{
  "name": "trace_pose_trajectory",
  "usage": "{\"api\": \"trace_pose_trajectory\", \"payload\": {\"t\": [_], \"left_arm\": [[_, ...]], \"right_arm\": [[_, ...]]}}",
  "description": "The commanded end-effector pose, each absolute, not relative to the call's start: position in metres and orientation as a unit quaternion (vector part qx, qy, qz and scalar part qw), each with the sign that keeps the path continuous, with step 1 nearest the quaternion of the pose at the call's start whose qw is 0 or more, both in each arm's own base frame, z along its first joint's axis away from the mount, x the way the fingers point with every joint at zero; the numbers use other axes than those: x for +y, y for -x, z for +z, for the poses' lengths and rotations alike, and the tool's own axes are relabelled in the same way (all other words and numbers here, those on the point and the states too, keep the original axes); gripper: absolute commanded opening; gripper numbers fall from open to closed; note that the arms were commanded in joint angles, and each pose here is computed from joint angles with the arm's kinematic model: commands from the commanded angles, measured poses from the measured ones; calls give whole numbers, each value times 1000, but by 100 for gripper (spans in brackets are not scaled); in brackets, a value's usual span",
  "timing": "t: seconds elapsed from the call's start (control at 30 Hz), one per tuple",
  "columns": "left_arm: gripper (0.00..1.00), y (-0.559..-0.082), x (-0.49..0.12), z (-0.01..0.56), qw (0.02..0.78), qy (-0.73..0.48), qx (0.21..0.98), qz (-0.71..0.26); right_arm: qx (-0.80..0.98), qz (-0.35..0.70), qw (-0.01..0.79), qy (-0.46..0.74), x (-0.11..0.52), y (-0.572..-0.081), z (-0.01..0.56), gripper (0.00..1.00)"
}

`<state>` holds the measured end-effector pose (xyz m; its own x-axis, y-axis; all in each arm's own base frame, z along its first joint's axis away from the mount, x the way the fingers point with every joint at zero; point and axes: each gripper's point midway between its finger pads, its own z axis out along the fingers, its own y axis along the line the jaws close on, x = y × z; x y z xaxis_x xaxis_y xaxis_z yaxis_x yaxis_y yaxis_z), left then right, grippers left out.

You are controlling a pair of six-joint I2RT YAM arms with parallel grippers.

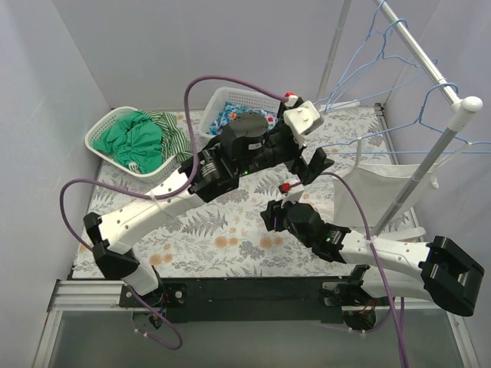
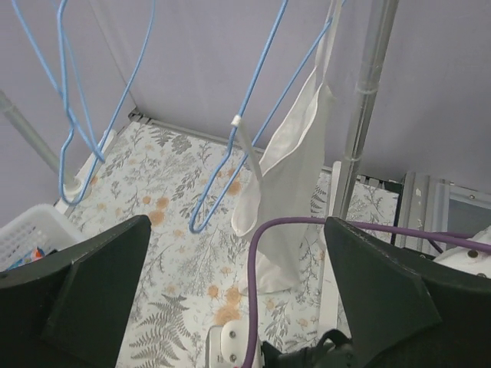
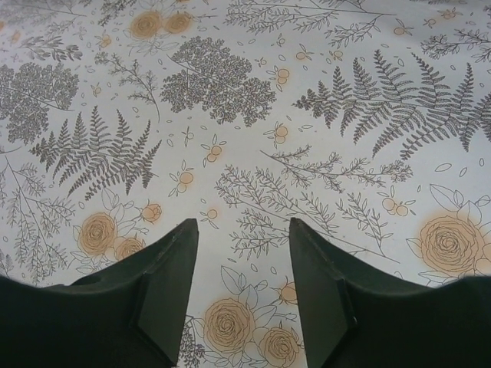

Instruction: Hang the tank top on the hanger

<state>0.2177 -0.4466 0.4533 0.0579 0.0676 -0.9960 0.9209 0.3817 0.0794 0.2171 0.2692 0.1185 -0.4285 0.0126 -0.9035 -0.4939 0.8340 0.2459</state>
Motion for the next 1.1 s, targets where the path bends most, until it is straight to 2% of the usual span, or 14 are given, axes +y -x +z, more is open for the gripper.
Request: {"api": "trace_pose_trajectory", "payload": {"t": [0.0, 0.03, 0.07, 0.17, 0.2, 0.27, 0.3, 0.4, 0.53, 0.67, 0.8, 1.07], "left_arm": [[98, -213, -394, 476, 625, -337, 604, -363], [98, -213, -386, 474, 624, -320, 614, -363], [98, -219, -380, 447, 609, -295, 648, -350], [98, -219, -341, 436, 606, -220, 680, -349], [98, -220, -334, 401, 582, -194, 712, -342], [98, -210, -309, 391, 574, -165, 720, -352], [98, -207, -304, 353, 548, -154, 747, -342], [98, -195, -279, 322, 525, -123, 771, -340], [98, -181, -263, 238, 448, -68, 831, -321], [98, -173, -250, 190, 399, -20, 869, -294], [98, -173, -239, 170, 386, 19, 882, -270], [98, -186, -215, 160, 410, 65, 886, -206]], "right_arm": [[809, 255, 505, 161, 280, -217, 123, 60], [810, 254, 502, 163, 281, -217, 121, 61], [813, 253, 497, 167, 282, -216, 118, 61], [819, 252, 484, 179, 285, -211, 110, 62], [820, 253, 479, 182, 285, -209, 107, 62], [823, 253, 473, 185, 286, -207, 103, 63], [825, 254, 469, 187, 286, -206, 100, 64], [831, 253, 456, 194, 288, -203, 91, 65], [834, 259, 446, 197, 291, -200, 88, 68], [830, 269, 451, 190, 292, -200, 95, 72], [825, 279, 456, 185, 291, -198, 103, 74], [808, 298, 475, 181, 285, -195, 123, 80]]}}
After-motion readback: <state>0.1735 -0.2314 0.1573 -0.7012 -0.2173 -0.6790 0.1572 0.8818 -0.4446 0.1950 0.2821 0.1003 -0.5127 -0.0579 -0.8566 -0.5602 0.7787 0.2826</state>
